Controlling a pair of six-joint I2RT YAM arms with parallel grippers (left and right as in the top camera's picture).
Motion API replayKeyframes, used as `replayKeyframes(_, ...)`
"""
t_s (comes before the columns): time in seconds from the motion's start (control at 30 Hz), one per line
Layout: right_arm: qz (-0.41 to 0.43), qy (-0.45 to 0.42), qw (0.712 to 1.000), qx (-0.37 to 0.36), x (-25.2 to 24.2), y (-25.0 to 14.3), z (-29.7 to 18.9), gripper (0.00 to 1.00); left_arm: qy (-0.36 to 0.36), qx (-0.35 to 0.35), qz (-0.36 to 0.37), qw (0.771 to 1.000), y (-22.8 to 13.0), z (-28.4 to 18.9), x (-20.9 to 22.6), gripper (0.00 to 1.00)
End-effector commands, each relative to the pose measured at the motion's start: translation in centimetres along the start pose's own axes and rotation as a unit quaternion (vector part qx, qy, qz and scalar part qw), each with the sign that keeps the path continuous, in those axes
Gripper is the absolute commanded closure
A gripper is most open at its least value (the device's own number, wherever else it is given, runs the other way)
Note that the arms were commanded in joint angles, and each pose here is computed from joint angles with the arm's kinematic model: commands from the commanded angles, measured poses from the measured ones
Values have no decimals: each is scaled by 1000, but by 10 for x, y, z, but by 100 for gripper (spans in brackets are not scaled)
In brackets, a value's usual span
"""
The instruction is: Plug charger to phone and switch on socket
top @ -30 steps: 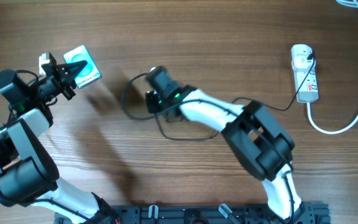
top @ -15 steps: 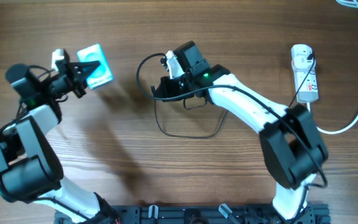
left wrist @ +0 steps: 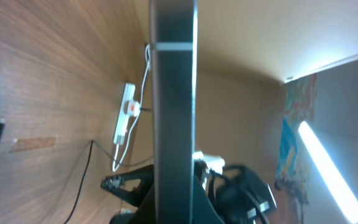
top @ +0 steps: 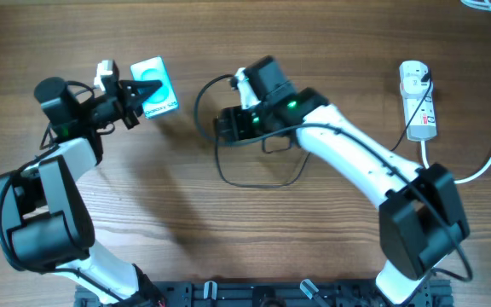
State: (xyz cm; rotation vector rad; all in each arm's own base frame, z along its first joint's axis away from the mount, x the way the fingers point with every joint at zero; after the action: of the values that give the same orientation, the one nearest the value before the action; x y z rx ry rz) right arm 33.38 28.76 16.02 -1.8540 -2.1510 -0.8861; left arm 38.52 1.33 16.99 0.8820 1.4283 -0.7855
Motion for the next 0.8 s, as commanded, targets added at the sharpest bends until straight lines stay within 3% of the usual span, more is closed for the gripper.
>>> replayKeyframes(0.0, -84, -104, 989, -64, 12, -10, 25, 5, 0, -34, 23, 999, 16, -23, -3, 96)
replayKeyframes(0.13, -105, -135, 982, -85, 15, -15, 51, 5, -1, -57, 22, 998, 23, -47, -2, 96)
replayKeyframes(0.4, -83, -157, 980, -89, -4, -17, 93, 15, -5, -85, 21, 996, 29, -83, -1, 96)
replayKeyframes(0.77, -61, -163, 978, -114, -18, -5, 119, 31, -7, -88, 28, 996, 29, -91, -3, 96)
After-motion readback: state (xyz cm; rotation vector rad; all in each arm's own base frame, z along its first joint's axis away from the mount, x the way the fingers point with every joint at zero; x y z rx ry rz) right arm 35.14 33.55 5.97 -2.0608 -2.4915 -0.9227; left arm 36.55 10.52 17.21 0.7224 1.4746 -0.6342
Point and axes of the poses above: each gripper's point midway between its finger pads, its own z axis out along the fingers, its own x axis along the line the jaws close on, y = z × x, the point moved 6 cm from there along -z, back along the fingers, and after that the axes turned 11 degrees about z, right-handed, at the moved point
